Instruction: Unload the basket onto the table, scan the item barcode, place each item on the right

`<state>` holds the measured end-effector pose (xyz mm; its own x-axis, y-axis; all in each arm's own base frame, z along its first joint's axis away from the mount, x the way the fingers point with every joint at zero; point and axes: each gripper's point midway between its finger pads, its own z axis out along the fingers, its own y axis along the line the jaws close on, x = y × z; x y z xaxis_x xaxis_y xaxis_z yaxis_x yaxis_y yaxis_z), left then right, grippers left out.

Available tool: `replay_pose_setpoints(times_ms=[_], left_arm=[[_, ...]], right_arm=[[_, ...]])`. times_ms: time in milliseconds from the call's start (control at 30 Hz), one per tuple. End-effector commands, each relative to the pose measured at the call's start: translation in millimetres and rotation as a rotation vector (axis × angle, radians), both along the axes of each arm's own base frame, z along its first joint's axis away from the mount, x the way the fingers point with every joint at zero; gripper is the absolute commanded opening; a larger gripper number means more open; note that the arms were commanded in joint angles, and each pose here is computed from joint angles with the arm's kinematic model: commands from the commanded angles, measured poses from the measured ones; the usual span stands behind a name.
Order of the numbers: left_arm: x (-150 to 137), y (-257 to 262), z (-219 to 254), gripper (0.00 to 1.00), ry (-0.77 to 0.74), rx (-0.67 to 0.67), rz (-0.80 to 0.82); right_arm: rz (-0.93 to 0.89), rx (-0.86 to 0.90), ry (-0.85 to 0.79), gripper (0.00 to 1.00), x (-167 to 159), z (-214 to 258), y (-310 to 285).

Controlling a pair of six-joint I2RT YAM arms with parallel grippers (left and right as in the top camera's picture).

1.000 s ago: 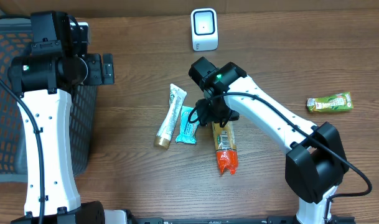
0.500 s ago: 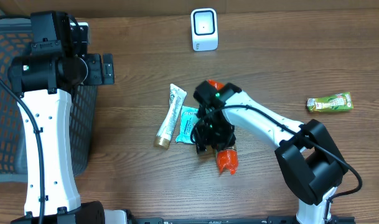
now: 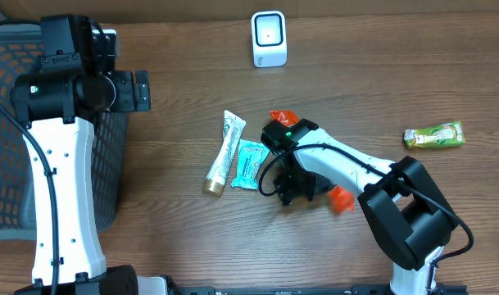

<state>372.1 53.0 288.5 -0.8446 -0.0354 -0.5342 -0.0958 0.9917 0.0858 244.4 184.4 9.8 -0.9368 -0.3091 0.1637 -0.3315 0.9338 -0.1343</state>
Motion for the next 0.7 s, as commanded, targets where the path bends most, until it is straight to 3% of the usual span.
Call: replay_pose_setpoints(times_ms=[0,267,400,667], left_arm=[[3.0,0.9,0.6,1.0,-0.003,0.001,-0.012],[3.0,0.9,0.6,0.99,-0.003,0.001,-0.012],[3.0,0.8,0.6,1.0,-0.003,0.001,-0.012],[3.0,0.9,0.6,0.99,-0.003,0.001,-0.012]], right_arm=[[0.065,-0.333,-0.381,0.83,68.0,24.7,-56.7],[-0.139,-0.238,-0.528,0.82,132.6,17.9,-97.9],[-0.183,-0.027,-0.47,0.68,149.8,10.5,-95.9],[-0.294,0.402,-0.487,0.72,170.7,83.2,-39.8]])
